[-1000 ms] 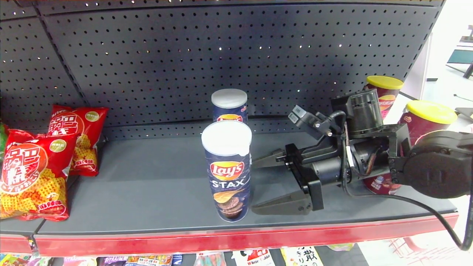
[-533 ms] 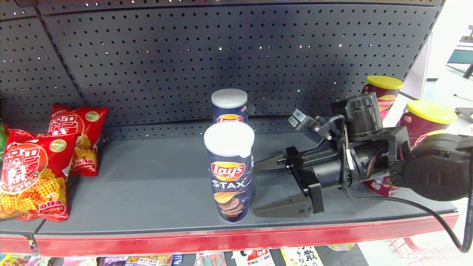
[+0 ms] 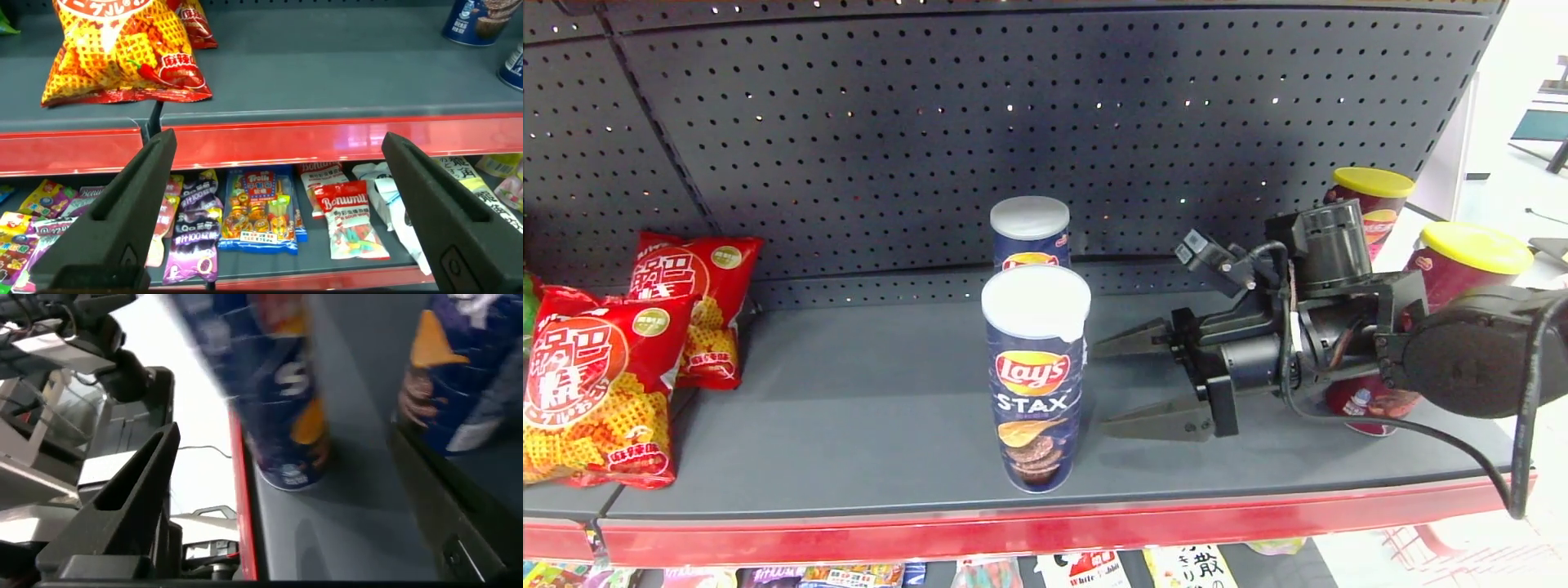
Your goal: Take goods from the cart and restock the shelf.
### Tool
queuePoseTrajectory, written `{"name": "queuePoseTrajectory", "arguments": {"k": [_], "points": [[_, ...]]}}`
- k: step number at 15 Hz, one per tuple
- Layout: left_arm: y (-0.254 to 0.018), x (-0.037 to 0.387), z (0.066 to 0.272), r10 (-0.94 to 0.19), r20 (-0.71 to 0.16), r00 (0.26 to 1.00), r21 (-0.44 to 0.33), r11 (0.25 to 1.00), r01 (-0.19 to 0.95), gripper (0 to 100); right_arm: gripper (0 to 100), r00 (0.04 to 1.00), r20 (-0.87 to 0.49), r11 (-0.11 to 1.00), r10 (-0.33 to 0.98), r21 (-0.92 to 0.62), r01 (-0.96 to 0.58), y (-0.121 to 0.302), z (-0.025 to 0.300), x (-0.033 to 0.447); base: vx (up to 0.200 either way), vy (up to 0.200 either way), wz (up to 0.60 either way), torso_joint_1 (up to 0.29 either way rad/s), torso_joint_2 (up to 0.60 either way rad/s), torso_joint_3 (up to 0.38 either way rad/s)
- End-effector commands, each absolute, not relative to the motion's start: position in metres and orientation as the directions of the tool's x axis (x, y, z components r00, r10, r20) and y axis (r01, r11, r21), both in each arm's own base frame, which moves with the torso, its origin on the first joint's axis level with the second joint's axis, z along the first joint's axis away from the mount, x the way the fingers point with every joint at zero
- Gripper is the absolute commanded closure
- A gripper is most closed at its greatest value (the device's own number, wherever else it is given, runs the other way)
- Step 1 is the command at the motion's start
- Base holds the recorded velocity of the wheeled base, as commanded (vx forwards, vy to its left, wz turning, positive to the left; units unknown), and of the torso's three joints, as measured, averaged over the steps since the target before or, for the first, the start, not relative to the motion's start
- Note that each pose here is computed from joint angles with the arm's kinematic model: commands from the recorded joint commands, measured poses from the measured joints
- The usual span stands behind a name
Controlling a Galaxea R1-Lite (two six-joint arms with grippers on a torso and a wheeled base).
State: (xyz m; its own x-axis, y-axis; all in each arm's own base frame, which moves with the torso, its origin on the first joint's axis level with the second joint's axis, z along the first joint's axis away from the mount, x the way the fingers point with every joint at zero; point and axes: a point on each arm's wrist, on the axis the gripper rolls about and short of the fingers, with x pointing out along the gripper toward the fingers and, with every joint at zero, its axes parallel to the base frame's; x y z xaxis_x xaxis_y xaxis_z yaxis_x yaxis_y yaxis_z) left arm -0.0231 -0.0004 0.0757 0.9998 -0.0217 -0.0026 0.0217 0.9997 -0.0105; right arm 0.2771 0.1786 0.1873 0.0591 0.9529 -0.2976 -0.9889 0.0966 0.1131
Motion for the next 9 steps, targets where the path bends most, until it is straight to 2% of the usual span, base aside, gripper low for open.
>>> {"name": "queuePoseTrajectory", "arguments": {"k": [1,5,7,9], "points": [[0.0,-0.023,0.076,-0.021,-0.003,1.0,-0.011,1.0,0.021,0,0,0.099,-0.285,0.131,0.953,0.095,-0.987,0.166,0.197,0.276,0.0,0.0,0.0,0.0,0.0,0.0],[0.0,-0.023,0.076,-0.021,-0.003,1.0,-0.011,1.0,0.021,0,0,0.201,-0.219,0.206,0.955,0.0,-0.979,0.127,0.234,0.248,0.0,0.0,0.0,0.0,0.0,0.0],[0.0,-0.023,0.076,-0.021,-0.003,1.0,-0.011,1.0,0.021,0,0,0.244,-0.186,0.239,0.952,-0.046,-0.97,0.105,0.249,0.219,0.0,0.0,0.0,0.0,0.0,0.0],[0.0,-0.023,0.076,-0.021,-0.003,1.0,-0.011,1.0,0.021,0,0,0.287,-0.145,0.276,0.947,-0.088,-0.957,0.078,0.254,0.166,0.0,0.0,0.0,0.0,0.0,0.0]]}}
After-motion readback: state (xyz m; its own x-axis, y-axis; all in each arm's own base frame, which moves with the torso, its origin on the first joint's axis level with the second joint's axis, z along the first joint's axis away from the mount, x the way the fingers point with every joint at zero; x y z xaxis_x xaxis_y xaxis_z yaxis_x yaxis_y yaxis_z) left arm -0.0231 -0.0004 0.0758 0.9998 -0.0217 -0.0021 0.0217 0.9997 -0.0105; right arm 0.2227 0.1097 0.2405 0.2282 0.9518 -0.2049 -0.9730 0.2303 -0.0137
